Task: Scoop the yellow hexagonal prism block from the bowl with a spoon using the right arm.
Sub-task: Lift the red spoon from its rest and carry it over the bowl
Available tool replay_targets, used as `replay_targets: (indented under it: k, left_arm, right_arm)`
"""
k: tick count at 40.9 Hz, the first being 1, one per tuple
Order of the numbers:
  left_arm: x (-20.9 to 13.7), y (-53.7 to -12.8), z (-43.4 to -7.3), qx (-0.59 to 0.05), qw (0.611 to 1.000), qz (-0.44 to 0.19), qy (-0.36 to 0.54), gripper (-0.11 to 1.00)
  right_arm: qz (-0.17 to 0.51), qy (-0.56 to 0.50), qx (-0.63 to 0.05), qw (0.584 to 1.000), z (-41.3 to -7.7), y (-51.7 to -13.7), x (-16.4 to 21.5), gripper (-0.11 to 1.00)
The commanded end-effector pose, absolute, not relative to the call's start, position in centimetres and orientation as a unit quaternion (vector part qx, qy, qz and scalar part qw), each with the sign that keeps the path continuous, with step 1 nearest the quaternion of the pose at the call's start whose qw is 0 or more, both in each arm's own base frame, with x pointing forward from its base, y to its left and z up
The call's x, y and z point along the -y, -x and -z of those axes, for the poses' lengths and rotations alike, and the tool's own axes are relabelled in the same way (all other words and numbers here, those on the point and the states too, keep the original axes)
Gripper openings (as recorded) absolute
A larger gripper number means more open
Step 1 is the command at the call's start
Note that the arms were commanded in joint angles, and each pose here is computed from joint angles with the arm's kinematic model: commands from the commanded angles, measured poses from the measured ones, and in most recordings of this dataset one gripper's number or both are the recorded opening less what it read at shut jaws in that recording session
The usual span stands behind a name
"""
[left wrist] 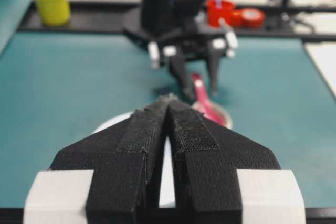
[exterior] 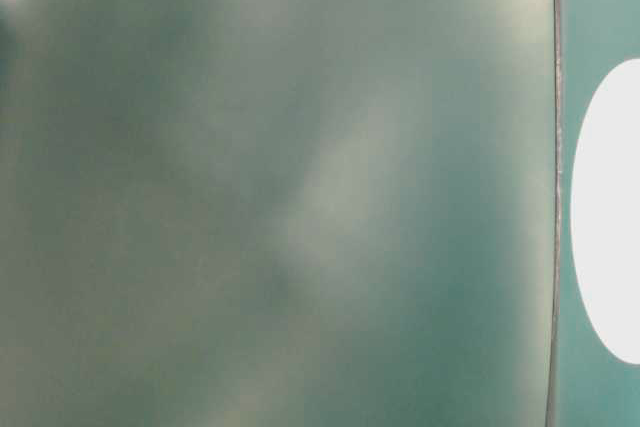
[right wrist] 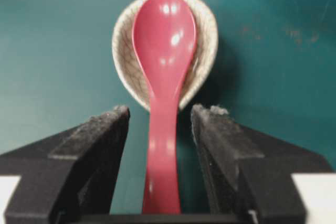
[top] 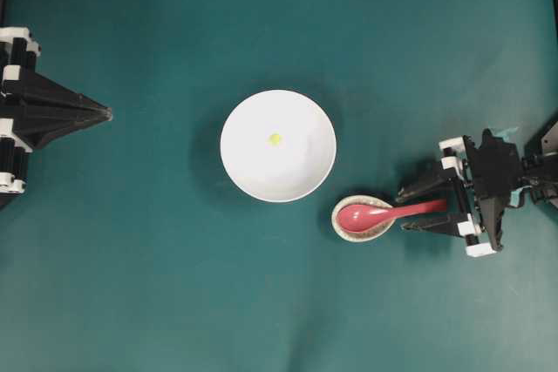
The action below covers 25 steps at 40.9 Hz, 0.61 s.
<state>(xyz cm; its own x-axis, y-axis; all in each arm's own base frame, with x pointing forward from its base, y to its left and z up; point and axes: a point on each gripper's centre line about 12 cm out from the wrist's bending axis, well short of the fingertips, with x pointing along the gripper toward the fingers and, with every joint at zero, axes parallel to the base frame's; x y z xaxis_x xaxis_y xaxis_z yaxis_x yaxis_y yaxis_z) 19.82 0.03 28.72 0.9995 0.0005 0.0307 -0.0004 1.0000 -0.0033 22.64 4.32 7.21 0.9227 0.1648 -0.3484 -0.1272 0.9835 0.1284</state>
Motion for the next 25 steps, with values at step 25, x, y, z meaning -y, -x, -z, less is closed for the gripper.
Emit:
replay_targets:
  k: [25]
  left_arm:
    - [-0.02, -20.03, -29.24, 0.021, 1.000, 0.000, 0.001, -0.01]
  right_arm:
    - [-0.075, -0.051, -0.166, 0.982, -7.58, -22.95, -4.36, 0.44]
